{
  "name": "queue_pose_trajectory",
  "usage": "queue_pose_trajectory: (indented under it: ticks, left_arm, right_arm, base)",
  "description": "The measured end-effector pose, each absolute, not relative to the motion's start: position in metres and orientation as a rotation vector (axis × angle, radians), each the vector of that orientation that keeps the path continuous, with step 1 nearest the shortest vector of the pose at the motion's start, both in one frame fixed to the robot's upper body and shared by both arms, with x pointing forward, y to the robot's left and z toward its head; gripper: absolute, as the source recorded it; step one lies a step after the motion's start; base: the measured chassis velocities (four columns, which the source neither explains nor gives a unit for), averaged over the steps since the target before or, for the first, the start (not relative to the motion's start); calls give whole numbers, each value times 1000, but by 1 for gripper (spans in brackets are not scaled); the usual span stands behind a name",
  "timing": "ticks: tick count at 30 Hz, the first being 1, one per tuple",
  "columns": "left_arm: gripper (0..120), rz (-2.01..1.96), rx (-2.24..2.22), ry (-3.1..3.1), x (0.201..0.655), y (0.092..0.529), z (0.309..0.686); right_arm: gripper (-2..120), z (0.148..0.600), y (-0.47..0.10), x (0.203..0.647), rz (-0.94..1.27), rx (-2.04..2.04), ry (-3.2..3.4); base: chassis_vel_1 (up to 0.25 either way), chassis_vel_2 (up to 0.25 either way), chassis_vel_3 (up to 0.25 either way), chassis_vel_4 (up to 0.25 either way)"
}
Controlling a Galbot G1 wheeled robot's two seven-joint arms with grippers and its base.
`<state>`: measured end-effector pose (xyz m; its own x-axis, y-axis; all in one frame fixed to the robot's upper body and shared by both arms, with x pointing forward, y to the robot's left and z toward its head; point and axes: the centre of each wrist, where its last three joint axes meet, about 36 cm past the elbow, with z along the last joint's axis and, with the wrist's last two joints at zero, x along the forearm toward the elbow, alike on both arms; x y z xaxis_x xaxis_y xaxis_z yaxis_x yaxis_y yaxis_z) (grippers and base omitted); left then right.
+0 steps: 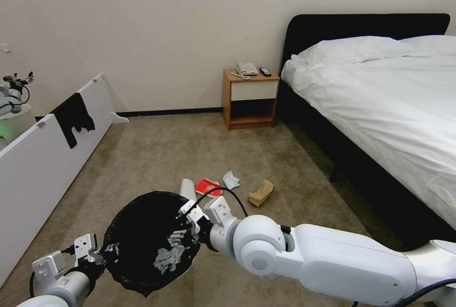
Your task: Pick up the trash bin, then pick up the garbage from the floor and place it into the trash bin.
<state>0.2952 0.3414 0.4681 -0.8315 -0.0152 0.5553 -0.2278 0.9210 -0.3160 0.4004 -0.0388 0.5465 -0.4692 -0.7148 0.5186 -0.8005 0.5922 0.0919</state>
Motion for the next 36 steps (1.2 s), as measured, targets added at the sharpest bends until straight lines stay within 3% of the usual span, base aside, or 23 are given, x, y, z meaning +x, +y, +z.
queue_pose_trajectory:
  ticks: [6,13,19,29,36]
  left_arm:
    - [1,495,190,-2500,296,345,463]
    - [1,471,223,-2496,297,353,461]
    - [1,454,260,-2488,295,361,459]
    - [1,446,278,-2488,292,364,460]
    - [1,445,292,-2493,290,366,463]
  right_arm:
    - [99,575,-53,394,128,1235,-2405]
    - [100,618,-92,399,-115,1289,-2632]
    - [100,623,-140,412,-344,1216,-2858]
    - [100,631,-194,412,-516,1071,-3071]
    - [100,627,-235,408,-459,930,-3245]
  base:
    - [0,0,0,0]
    - [0,0,0,0]
    - [0,0,0,0]
    - [0,0,0,0]
    - [0,0,0,0]
